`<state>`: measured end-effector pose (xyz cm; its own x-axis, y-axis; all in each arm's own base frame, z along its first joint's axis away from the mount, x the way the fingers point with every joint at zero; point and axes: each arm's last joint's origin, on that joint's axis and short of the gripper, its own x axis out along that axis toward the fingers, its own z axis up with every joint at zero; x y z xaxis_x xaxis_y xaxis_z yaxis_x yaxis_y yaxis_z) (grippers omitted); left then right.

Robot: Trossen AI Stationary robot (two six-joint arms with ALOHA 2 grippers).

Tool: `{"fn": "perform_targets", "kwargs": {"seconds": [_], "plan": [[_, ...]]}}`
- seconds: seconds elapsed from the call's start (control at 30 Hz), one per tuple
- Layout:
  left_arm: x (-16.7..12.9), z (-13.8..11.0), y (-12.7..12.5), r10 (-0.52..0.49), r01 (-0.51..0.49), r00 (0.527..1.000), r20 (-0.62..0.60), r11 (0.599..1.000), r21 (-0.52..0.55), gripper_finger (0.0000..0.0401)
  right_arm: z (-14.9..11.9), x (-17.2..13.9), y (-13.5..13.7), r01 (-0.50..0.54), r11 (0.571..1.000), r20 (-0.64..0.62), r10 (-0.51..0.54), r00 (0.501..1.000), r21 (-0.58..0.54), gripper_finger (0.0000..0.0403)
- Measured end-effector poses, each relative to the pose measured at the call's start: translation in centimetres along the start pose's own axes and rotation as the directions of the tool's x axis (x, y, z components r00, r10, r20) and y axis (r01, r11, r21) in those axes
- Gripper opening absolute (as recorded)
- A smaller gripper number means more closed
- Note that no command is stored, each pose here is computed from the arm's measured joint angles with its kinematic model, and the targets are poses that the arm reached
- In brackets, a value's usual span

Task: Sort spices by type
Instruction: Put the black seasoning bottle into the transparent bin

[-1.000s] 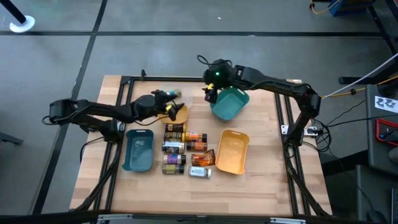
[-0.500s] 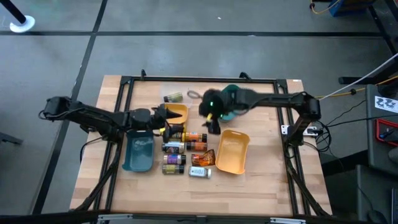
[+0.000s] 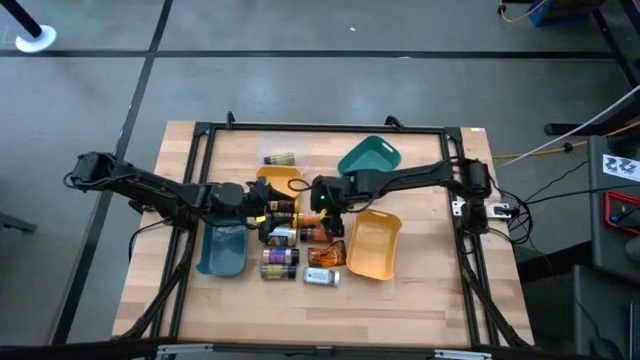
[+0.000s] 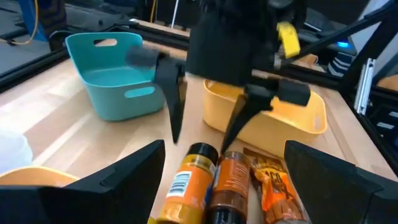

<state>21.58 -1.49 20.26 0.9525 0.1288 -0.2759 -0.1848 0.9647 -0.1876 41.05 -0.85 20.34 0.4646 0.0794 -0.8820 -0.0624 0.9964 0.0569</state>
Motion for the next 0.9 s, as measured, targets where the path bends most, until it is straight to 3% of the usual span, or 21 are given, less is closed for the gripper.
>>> {"fn": "perform_targets", "kwargs": {"seconds": [0.3, 0.6, 0.9], "plan": [[0.0, -0.4, 0.0, 0.009, -0.009, 0.999, -0.037, 1.0, -0.019, 0.032, -0.6, 3.9, -0.2, -0.035, 0.999, -0.04, 0.035, 0.999, 0.009, 0.0259], [0.0, -0.6, 0.1, 0.03, -0.031, 0.998, -0.06, 0.999, -0.012, 0.032, -0.8, 5.4, -0.3, -0.034, 0.999, -0.05, 0.034, 0.998, 0.01, 0.0257], [0.0, -0.6, 0.1, 0.031, -0.032, 0.998, -0.058, 0.999, -0.013, 0.032, -0.7, 5.3, -0.3, -0.033, 0.999, -0.041, 0.034, 0.999, 0.009, 0.0195]]}}
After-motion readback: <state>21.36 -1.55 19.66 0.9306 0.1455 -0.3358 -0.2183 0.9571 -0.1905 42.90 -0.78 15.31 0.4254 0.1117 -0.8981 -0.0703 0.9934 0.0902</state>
